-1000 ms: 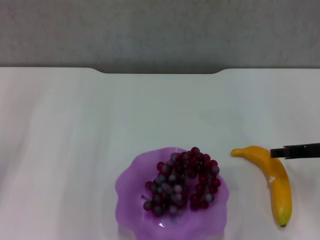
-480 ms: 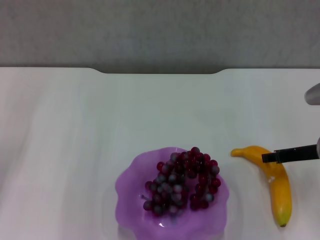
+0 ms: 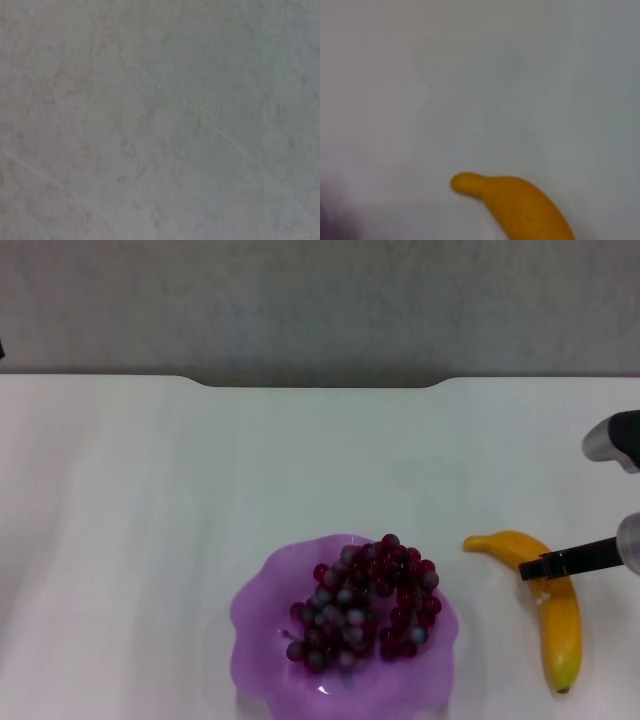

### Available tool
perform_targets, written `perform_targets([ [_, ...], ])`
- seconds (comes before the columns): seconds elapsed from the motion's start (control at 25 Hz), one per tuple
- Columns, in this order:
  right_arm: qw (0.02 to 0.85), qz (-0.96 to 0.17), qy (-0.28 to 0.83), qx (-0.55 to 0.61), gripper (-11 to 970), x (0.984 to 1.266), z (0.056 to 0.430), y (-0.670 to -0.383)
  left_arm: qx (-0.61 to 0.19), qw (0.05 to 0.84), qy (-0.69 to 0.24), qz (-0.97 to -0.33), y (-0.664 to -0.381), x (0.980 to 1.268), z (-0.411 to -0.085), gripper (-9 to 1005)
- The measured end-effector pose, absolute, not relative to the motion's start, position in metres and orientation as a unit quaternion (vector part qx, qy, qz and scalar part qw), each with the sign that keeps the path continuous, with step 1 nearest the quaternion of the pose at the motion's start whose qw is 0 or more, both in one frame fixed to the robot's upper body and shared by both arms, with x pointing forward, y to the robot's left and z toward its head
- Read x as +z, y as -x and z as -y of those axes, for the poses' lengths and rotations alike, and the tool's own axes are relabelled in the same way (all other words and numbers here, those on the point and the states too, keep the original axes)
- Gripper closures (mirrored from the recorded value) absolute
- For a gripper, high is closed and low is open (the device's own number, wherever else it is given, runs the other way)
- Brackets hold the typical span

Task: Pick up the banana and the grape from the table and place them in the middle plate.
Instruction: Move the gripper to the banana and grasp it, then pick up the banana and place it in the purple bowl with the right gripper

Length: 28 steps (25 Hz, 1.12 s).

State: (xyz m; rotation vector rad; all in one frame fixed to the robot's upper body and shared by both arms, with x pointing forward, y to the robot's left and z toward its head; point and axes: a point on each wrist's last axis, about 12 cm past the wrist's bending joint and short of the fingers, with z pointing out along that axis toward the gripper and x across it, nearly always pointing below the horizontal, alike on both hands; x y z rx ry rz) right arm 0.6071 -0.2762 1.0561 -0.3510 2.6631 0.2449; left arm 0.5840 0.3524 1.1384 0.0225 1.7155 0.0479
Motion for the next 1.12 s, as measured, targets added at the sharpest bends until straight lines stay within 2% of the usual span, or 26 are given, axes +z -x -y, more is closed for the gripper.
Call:
perform_targets([
  [0.8, 0.229, -0.961, 0.140, 0.066, 429, 1.053, 0.275, -0.612, 0.021, 0.650, -0.002, -0.760, -0.582, 1.134, -0.353, 117],
  [1.0, 0.250, -0.957, 0.130, 0.067, 441, 1.060, 0.282, -0.611, 0.021, 0.648, -0.003, -0.761, -0.581, 1.132, -0.352, 117],
  [1.12, 0.275, -0.950, 0.129, 0.070, 441, 1.074, 0.287, -0.609, 0.022, 0.646, -0.001, -0.763, -0.579, 1.130, -0.353, 117],
])
